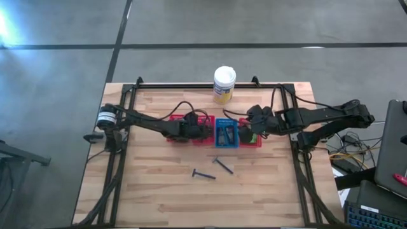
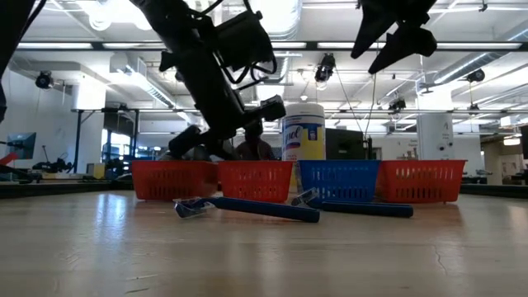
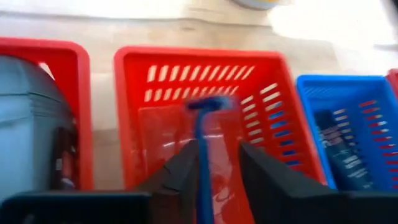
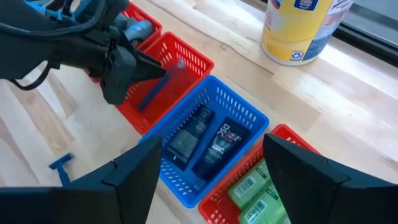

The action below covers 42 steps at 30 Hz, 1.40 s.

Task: Pick & Place Travel size toiletries
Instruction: Put the blue razor into the middle left red bin

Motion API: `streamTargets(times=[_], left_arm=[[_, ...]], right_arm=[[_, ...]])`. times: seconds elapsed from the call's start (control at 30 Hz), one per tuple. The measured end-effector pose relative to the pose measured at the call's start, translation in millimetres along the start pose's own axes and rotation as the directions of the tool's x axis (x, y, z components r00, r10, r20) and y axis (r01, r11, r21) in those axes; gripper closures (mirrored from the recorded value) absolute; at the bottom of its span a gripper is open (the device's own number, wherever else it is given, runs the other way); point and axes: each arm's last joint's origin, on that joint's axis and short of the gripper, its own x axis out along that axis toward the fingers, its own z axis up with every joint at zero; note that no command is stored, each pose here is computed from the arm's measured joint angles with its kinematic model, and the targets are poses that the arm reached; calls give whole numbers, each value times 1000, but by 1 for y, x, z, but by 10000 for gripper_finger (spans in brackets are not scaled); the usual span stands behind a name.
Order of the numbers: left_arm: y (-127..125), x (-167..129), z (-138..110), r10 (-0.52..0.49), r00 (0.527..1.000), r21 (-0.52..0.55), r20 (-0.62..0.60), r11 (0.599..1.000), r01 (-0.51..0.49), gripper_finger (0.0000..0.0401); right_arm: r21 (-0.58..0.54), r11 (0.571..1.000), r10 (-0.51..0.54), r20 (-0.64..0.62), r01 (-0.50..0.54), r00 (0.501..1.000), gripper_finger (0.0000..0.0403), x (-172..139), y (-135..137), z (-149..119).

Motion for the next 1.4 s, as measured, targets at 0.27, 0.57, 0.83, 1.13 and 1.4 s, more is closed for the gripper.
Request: streamTargets(times=[0.27, 0.57, 0.83, 1.13, 1.4], left_arm=[[-15, -12, 3, -88, 994, 54, -60, 994, 92, 211], [-71, -106, -13, -403, 879, 707, -254, 543, 453, 206], [-49, -125, -104, -239, 791, 815, -564, -8, 579, 206], [-42, -96, -121, -127, 823, 830, -553, -7, 557, 206], [-34, -75, -126, -35, 822, 823, -568, -16, 568, 206]], right_arm=[[-19, 1000, 2, -1, -2, 1000, 149, 0, 0, 0], [-92, 995, 31, -52, -35, 998, 145, -2, 0, -4], [-141, 989, 30, -77, -41, 997, 119, -2, -1, -10], [-109, 992, 48, -97, -59, 994, 100, -1, 0, -12], [-101, 993, 50, -103, -60, 993, 92, -1, 0, -13]])
